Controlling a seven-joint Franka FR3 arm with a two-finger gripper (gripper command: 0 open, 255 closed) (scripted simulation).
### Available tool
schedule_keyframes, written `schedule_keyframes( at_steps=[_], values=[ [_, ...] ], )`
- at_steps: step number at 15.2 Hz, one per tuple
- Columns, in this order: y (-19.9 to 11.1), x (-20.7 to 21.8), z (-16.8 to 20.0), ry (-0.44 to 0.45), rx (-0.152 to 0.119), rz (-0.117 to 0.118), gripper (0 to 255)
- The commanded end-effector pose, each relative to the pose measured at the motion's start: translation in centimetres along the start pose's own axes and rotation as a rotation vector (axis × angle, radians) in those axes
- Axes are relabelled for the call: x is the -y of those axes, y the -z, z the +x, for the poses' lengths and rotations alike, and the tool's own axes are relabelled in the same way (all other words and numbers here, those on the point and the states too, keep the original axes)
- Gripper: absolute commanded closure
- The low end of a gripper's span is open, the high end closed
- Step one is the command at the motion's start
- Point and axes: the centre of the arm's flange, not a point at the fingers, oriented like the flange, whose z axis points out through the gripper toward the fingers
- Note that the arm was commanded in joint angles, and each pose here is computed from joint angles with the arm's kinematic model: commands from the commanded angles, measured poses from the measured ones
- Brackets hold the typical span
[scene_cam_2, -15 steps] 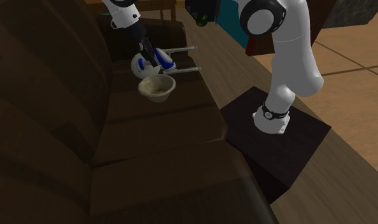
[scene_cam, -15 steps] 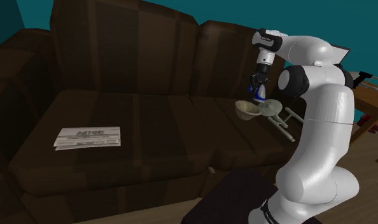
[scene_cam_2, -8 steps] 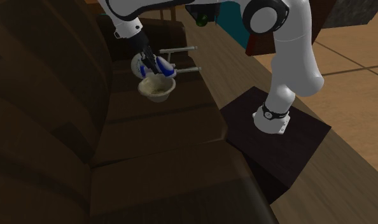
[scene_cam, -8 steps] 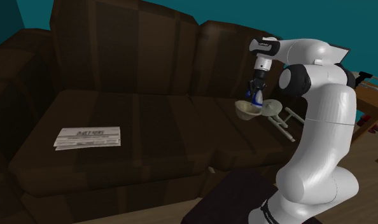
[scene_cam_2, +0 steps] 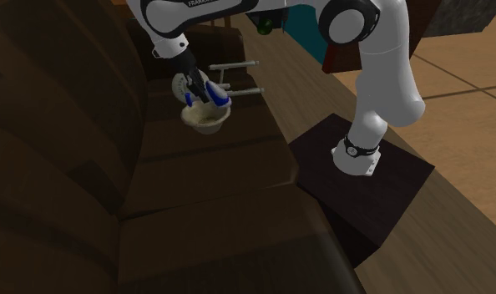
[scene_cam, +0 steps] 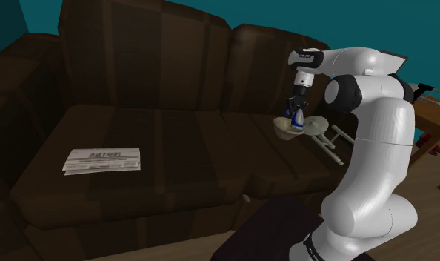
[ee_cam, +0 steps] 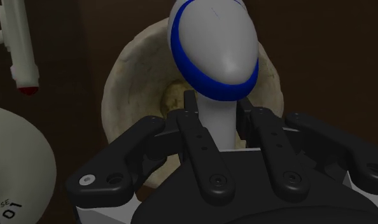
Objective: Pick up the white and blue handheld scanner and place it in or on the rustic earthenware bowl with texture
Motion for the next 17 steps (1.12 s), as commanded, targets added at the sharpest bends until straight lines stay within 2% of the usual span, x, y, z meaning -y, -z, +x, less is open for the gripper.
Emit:
schedule_keyframes(
  at_steps=[1,3,4,9,13,17],
  values=[
    [0.0,0.0,0.0,0.0,0.0,0.0,255],
    [0.0,0.0,0.0,0.0,0.0,0.0,255],
    [0.0,0.0,0.0,0.0,0.0,0.0,0],
    [0.0,0.0,0.0,0.0,0.0,0.0,0],
    [5.0,0.0,0.0,0.0,0.0,0.0,0],
    [5.0,0.0,0.0,0.0,0.0,0.0,0]
  ],
)
